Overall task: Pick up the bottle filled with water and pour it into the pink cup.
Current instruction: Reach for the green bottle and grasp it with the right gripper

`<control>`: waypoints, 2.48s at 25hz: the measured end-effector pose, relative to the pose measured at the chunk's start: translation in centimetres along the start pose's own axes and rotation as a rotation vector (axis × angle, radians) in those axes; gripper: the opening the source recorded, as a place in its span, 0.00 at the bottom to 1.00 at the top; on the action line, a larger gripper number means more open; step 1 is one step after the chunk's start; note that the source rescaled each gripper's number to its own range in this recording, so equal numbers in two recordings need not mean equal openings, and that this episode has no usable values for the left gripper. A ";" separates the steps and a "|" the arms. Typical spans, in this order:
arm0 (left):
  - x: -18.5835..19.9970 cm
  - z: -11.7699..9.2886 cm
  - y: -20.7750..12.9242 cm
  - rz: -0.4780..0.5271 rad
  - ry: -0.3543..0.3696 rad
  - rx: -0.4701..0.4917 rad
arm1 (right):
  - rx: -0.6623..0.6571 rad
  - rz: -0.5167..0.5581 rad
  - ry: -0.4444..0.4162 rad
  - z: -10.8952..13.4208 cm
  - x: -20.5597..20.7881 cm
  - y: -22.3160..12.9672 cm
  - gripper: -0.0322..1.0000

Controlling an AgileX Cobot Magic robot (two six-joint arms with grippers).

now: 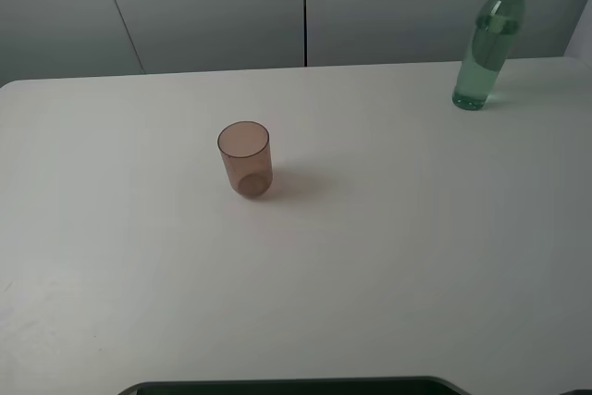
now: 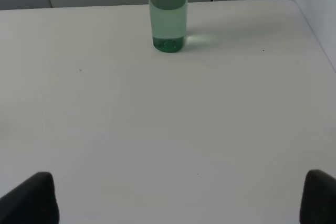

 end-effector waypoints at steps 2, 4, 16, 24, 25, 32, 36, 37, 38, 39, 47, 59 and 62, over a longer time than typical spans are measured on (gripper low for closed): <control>0.0 0.0 0.0 0.000 0.000 0.000 | 0.000 0.000 0.000 0.0 0.0 0.0 1.00; 0.0 0.0 0.0 0.000 0.000 0.000 | 0.000 0.000 0.000 0.0 0.0 0.0 1.00; 0.0 0.0 0.0 0.000 0.000 0.005 | -0.036 -0.026 0.005 0.0 0.4 0.4 1.00; 0.0 0.0 0.0 0.000 0.000 0.002 | -0.020 -0.206 0.046 0.1 0.3 3.6 1.00; 0.0 0.0 0.0 0.000 0.000 0.002 | -0.019 -0.219 0.054 0.1 -0.1 4.2 1.00; 0.0 0.0 0.0 0.000 0.000 0.002 | -0.018 -0.359 0.039 -1.0 -4.0 9.4 1.00; 0.0 0.0 0.0 0.000 0.000 0.002 | -0.039 -0.399 -0.022 -2.1 -7.2 11.3 1.00; 0.0 0.0 0.0 0.000 0.000 0.002 | -0.046 -0.408 -0.040 -2.3 -8.1 11.5 1.00; 0.0 0.0 0.0 0.000 0.000 0.002 | -0.058 -0.419 -0.058 -2.5 -9.0 11.6 1.00; 0.0 0.0 0.0 0.000 0.000 0.002 | -0.069 -0.422 -0.077 -2.7 -10.1 11.5 1.00; 0.0 0.0 0.0 0.000 0.000 0.002 | -0.084 -0.384 -0.063 -2.1 -17.1 10.7 1.00; 0.0 0.0 0.0 0.000 0.000 0.002 | -0.027 -0.377 0.052 2.3 -25.5 8.9 1.00; 0.0 0.0 0.0 0.000 0.000 0.002 | -0.036 -0.297 0.047 2.6 -27.3 7.2 1.00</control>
Point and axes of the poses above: a point on each arm's last joint axis where the gripper is mounted, x pointing back along that axis away from the gripper, z along the wrist's bending axis when the last joint is at zero, y = z × x, the point moved 2 cm from there along -x, pointing out along that axis toward the gripper, and after that the axes turned 15 degrees about x, right-handed, at the moved point
